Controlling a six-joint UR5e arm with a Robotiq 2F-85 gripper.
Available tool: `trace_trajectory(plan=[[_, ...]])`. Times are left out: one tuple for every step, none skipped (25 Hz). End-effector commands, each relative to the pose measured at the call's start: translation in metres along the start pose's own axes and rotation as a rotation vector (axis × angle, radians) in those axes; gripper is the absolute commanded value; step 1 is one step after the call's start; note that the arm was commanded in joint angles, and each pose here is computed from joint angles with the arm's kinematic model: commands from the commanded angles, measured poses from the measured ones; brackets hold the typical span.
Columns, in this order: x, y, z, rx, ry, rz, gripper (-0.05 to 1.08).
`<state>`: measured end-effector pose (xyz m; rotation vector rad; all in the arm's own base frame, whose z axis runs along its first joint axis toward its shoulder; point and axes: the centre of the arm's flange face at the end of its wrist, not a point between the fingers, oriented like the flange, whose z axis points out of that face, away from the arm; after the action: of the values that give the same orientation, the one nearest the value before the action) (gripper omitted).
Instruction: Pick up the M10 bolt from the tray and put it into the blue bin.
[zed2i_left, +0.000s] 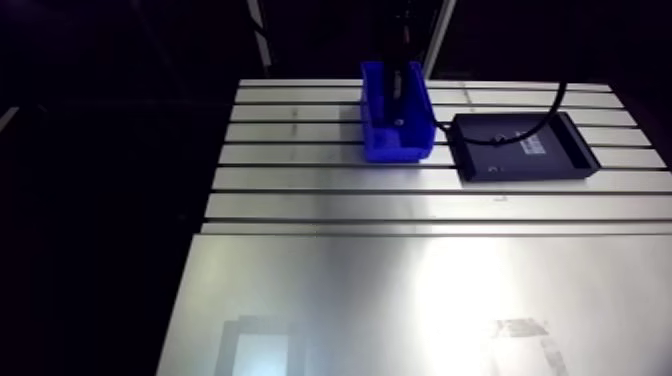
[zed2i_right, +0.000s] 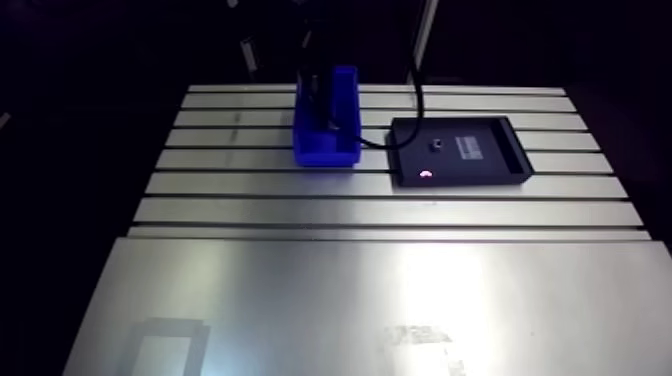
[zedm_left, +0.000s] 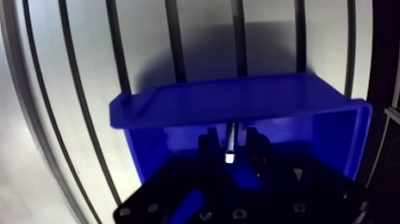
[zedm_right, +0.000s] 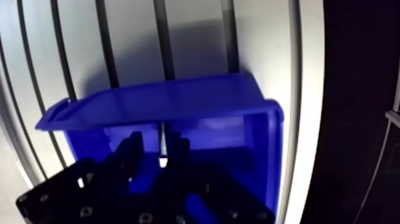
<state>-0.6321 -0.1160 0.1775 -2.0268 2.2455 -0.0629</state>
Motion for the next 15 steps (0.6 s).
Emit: trace_trajectory(plan=[[0.000, 0.000, -0.045, -0.070, 0.010, 0.003, 0.01], [-0.001, 0.000, -0.062, -0.084, 0.011, 0.004, 0.01], [-0.002, -0.002, -0.083, -0.078, 0.010, 0.002, 0.01], [-0.003, -0.004, -0.101, -0.066, 0.011, 0.001, 0.01], [-0.004, -0.005, -0.118, -0.047, 0.011, 0.000, 0.01], [-0.004, -0.007, -0.134, -0.022, 0.013, -0.001, 0.01], [-0.006, -0.010, -0.150, -0.016, 0.013, 0.000, 0.01], [-0.010, -0.014, -0.166, -0.025, 0.014, 0.010, 0.01], [-0.015, -0.016, -0.180, -0.037, 0.014, 0.026, 0.01], [-0.020, -0.020, -0.191, -0.046, 0.016, 0.062, 0.01], [-0.024, -0.025, -0.205, -0.053, 0.017, 0.117, 0.01], [-0.025, -0.028, -0.211, -0.046, 0.019, 0.167, 0.01], [-0.026, -0.030, -0.218, -0.044, 0.022, 0.219, 0.01], [-0.026, -0.031, -0.226, -0.046, 0.023, 0.307, 0.01], [-0.029, -0.034, -0.234, -0.058, 0.023, 0.415, 0.01]])
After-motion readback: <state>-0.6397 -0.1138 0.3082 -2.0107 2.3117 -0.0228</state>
